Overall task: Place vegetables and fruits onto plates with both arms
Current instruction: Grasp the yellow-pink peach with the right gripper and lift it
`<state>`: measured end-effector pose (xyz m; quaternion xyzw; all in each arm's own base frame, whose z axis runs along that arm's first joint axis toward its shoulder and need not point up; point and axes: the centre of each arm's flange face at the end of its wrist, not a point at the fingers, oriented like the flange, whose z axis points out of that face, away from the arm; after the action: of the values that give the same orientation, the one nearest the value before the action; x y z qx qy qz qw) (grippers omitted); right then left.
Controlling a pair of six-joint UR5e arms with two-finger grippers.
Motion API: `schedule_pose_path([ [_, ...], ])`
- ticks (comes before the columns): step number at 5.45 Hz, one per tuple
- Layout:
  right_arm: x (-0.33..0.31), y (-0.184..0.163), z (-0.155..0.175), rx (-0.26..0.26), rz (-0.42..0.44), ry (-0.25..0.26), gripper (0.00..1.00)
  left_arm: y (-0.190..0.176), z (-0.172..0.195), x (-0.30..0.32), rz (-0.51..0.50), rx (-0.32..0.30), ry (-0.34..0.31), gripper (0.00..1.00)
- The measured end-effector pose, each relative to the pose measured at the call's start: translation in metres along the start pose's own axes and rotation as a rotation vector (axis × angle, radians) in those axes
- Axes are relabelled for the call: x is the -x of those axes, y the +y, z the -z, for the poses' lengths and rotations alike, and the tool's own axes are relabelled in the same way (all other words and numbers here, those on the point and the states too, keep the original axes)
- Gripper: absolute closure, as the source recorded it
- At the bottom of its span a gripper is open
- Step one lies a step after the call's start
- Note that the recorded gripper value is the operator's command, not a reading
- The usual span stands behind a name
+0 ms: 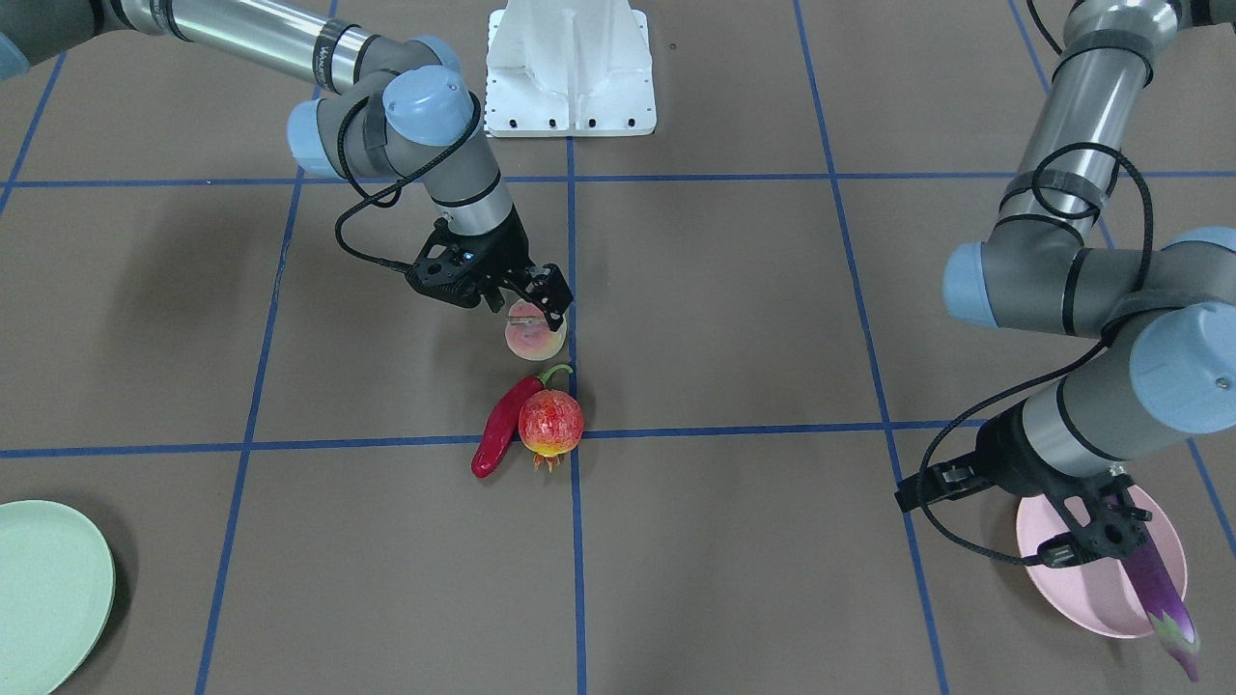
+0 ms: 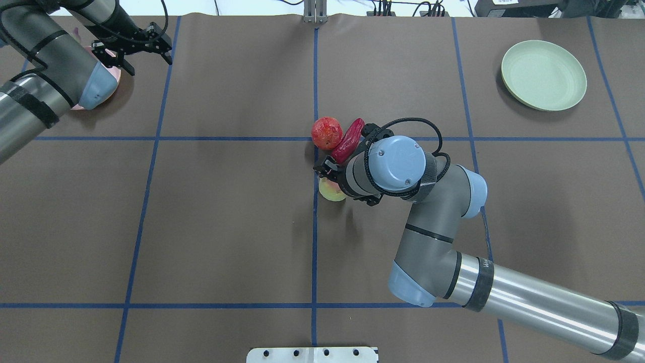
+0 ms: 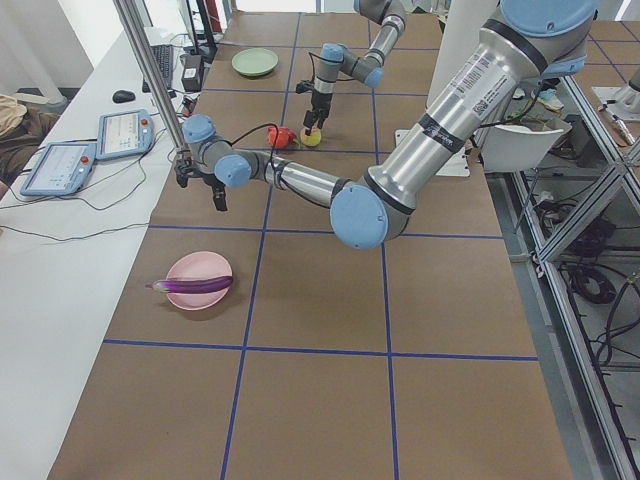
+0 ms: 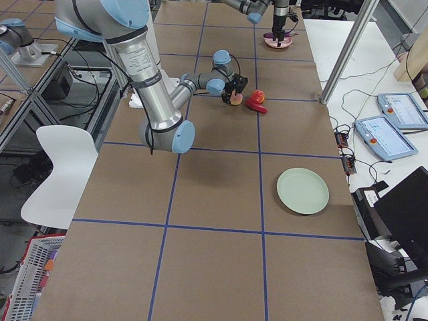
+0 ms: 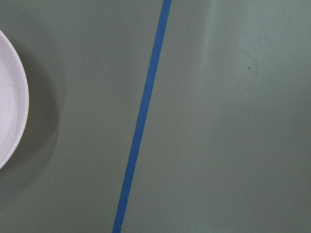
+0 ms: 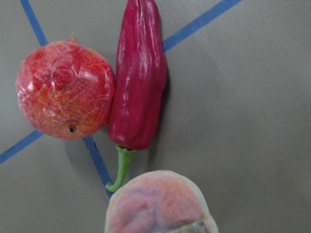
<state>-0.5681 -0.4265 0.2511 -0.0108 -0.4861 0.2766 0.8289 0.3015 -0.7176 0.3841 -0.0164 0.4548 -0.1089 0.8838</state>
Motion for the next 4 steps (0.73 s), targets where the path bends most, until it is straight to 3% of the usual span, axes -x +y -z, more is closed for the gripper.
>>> schedule_pose_path([
  [2,0.001,-0.001,-0.01,-0.008,0.0,-0.013,0.18,0.001,0.0,-0.001,-0.001,-0.001,0.001,0.0],
  [3,-0.002,-0.003,-0.017,-0.011,-0.001,-0.022,0.95,0.001,0.0,-0.001,-0.002,0.0,0.002,0.0],
  [4,-0.002,-0.004,-0.019,-0.011,-0.011,-0.029,1.0,0.002,0.001,-0.002,-0.003,-0.001,0.002,0.0],
])
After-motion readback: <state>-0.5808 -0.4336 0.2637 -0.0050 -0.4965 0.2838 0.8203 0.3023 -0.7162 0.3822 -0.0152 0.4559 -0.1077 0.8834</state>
